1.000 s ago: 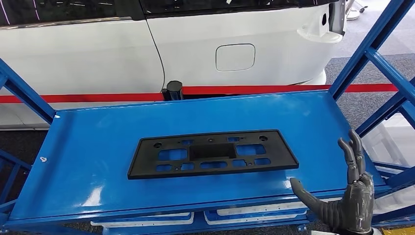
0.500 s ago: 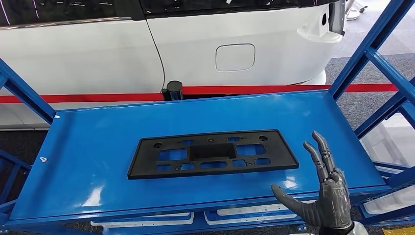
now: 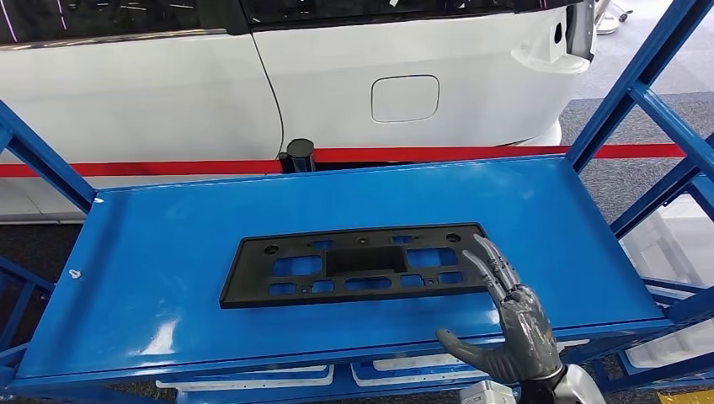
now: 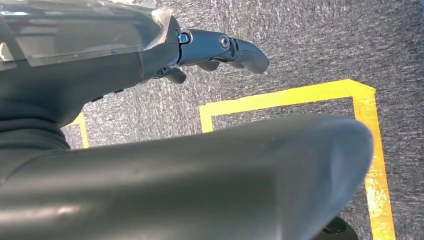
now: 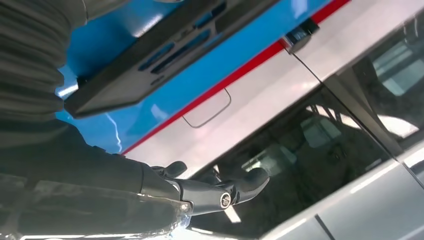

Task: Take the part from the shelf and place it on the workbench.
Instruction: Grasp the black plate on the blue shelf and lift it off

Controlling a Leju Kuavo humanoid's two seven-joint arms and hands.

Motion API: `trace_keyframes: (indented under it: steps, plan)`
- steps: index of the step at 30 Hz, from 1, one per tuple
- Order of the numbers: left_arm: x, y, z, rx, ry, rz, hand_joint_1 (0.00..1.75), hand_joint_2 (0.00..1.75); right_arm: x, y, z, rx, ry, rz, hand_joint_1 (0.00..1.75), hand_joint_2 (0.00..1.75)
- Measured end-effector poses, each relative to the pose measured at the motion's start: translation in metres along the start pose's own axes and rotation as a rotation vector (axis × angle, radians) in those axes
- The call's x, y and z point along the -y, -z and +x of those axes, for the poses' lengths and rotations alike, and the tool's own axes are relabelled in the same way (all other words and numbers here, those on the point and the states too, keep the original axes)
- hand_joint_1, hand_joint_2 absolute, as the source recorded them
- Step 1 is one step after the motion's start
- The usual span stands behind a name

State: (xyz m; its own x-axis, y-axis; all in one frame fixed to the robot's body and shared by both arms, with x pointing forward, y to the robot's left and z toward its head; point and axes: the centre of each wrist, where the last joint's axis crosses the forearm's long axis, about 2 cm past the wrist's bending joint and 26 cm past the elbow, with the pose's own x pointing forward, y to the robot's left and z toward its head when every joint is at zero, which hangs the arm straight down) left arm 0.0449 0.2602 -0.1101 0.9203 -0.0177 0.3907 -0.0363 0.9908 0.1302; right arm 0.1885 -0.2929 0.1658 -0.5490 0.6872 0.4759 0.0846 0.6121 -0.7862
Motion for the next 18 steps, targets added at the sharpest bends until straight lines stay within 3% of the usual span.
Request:
trace_keyframes:
  steps: [18]
  plan:
    - [-0.001,0.0,0.001,-0.007,-0.002,0.005,0.0,0.0,-0.01,0.014,-0.034,-0.067,-0.101,0.138,0.0,1.75]
